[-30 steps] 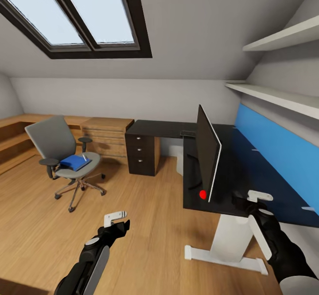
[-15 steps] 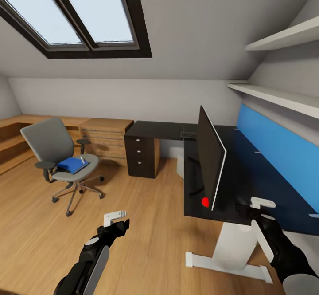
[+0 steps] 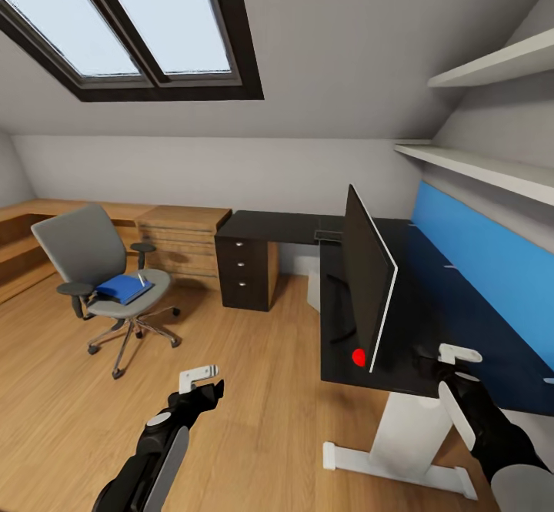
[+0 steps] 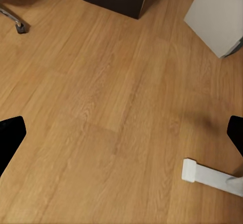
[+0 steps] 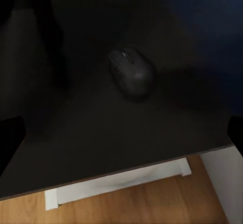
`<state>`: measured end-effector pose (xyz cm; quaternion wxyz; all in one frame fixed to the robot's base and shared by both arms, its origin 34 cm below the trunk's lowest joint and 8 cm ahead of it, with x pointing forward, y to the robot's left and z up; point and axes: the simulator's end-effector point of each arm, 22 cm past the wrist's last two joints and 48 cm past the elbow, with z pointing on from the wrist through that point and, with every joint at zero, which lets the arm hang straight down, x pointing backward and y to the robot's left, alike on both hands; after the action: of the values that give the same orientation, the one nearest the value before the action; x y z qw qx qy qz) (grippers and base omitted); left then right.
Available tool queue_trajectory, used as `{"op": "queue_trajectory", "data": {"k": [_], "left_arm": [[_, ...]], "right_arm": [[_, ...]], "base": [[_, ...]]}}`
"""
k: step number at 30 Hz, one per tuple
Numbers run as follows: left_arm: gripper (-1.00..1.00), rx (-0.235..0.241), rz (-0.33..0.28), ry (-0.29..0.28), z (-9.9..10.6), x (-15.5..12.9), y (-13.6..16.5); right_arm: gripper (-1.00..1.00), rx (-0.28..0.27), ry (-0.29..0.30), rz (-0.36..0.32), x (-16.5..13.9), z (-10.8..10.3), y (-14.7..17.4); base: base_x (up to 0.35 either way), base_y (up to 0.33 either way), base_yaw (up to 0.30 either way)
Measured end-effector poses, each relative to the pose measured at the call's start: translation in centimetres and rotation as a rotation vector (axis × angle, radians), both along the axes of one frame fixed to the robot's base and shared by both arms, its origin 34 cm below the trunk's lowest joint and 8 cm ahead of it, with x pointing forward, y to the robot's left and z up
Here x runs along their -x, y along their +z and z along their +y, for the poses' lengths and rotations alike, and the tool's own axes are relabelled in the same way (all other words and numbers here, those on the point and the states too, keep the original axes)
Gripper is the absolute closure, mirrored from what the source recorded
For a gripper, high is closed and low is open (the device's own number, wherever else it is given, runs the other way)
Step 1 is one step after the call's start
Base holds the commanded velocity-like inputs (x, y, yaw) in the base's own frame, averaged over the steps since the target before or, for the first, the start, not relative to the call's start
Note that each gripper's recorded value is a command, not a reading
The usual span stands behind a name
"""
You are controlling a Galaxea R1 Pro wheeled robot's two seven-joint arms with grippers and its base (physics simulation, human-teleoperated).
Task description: In the bedroom, organize the workspace by keeping the computer under the desk, ensuring the monitor is on the desk, placing the keyboard on the desk next to the monitor, placing the mouse on the desk next to the keyboard, moving the folder from the swivel chair onto the desk next to the mouse, stacking the notebook on top of the folder with the pen on top of the notebook, and positioning the swivel chair next to the desk.
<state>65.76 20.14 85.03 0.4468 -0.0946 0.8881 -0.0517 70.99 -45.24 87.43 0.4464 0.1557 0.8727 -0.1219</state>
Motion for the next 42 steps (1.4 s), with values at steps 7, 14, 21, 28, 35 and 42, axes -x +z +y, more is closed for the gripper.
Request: {"op": "queue_trajectory", "data": {"k": [7, 14, 21, 28, 35, 42], "left_arm": [[-1.00, 0.001, 0.000, 0.000, -0.1, 0.0, 0.0], [-1.00, 0.001, 0.000, -0.001, -0.1, 0.0, 0.0], [-1.00, 0.001, 0.000, -0.002, -0.1, 0.0, 0.0], [-1.00, 0.001, 0.000, -0.001, -0.1, 0.0, 0.0], [-1.00, 0.001, 0.000, -0.002, -0.1, 0.0, 0.0], [-1.00, 0.001, 0.000, -0.001, -0.1, 0.0, 0.0]], "right_arm": [[-1.00, 0.011, -0.033, 0.018, -0.2, -2.3, -0.9], [-1.00, -0.016, -0.027, 0.033, -0.8, -2.6, -2.2], [-1.00, -0.016, -0.039, 0.041, -0.8, -3.3, -2.7], [-1.00, -0.022, -0.059, 0.046, -1.0, -3.9, -3.4], [-1.00, -0.036, -0.051, 0.046, -1.5, -4.0, -3.6], [-1.00, -0.044, -0.036, 0.038, -1.3, -4.5, -3.9]], "base": [[0.001, 0.000, 0.000], [0.000, 0.000, 0.000], [0.000, 0.000, 0.000], [0.000, 0.000, 0.000], [0.000, 0.000, 0.000], [0.000, 0.000, 0.000]]}}
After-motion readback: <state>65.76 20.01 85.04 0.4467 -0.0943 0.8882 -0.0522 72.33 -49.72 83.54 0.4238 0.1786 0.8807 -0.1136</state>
